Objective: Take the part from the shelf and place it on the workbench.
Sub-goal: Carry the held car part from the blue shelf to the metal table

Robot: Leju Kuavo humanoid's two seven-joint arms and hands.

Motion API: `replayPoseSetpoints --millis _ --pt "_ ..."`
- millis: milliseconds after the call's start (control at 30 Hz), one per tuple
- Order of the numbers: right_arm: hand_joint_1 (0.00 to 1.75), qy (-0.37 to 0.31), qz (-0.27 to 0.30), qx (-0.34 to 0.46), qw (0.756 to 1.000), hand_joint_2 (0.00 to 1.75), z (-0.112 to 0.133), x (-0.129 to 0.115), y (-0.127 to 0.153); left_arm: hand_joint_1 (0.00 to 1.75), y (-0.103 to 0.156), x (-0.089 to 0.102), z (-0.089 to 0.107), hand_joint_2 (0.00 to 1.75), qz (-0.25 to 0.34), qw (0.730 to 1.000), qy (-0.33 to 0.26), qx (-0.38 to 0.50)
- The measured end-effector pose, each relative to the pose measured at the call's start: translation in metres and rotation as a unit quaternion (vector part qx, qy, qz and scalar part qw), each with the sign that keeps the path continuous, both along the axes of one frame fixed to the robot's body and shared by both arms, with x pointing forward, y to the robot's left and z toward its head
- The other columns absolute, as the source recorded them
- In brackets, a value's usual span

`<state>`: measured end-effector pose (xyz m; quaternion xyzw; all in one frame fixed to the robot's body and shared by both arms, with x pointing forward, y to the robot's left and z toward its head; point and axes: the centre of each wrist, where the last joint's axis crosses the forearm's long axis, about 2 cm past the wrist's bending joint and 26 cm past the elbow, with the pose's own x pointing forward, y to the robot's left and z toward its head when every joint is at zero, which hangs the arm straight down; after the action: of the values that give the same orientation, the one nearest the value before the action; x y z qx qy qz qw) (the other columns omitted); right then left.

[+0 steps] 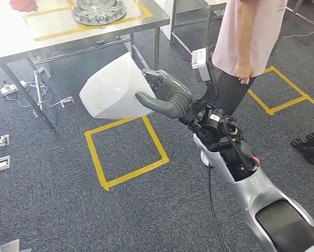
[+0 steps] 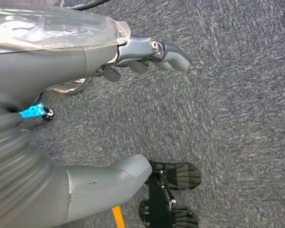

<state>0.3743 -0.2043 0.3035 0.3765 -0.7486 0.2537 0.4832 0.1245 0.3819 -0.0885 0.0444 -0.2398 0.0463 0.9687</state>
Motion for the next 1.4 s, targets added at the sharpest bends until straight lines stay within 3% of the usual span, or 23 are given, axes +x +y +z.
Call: replayPoseSetpoints --millis 1400 --pt "1.75 0.002 -0.003 -0.002 1.000 1.75 -0.0036 -0.0037 -0.0016 0.00 -0.0018 0.0021 0.0003 1.75 -0.001 1.000 -0.002 -0.002"
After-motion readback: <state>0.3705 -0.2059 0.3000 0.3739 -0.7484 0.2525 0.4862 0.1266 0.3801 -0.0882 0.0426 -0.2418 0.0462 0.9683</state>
